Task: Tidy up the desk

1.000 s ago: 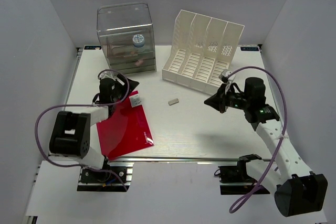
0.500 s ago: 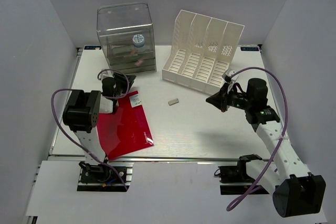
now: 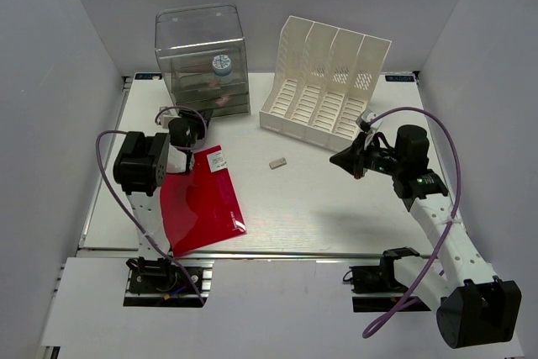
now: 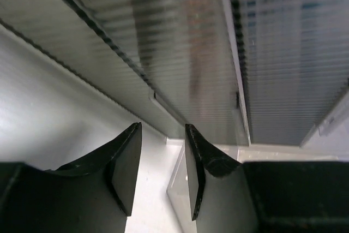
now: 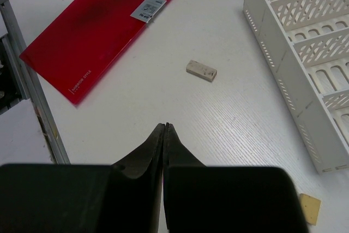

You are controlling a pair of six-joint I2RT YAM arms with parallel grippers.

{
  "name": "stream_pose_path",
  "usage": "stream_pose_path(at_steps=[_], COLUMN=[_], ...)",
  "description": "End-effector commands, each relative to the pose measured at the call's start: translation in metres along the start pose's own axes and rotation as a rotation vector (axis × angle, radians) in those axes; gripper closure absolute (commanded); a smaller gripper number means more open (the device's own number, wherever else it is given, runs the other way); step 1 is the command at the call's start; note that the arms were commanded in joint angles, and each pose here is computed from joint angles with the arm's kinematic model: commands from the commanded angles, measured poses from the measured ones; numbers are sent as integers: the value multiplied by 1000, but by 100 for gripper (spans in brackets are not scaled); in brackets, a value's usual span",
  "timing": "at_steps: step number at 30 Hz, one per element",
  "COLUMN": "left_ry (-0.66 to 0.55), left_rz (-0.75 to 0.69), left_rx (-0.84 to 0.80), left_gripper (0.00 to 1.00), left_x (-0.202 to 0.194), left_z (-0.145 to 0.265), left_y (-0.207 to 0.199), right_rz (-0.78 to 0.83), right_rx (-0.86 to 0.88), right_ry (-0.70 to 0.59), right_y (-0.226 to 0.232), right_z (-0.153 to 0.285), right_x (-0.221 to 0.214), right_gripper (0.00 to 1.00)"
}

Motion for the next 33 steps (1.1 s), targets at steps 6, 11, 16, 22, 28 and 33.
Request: stream_pose_path(at_steps=[6,11,16,22,28,33], left_ry=[-153,-177,-201,-206,-201,-204], left_rz=[48,53,63,88,97,122], left_rx=[-102,-116,-126,-139,-150,-164], left_gripper=[56,59,61,62,86,98], left_x=[17,15,14,11,6,4], left_z=[-16,-18,-16,-18,-18,-7], left_y=[-10,-4,3,1,2,4], right_rz=[28,31,28,31,37,40], right_rx=[-6,-6,-12,-17,-20,-23], right_ry=[-14,-10,-6,-8,-9,-11], right_y=[-4,-5,-7,-7,-7,-7], right_z=[-2,-3,-3,-3,-3,-2], right_x=[1,-1,-2,-1,-1,-1], right_gripper=[100,100,100,100,100,100])
Point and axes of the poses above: each gripper's point midway between its finger pads, its own z axis back along the fingers, its own y axis along the line the jaws close on, x = y × z, the point moved 9 cm from there along z, back along the fingers, and after that the axes turned 7 degrees about -z, right-handed, at the moved point
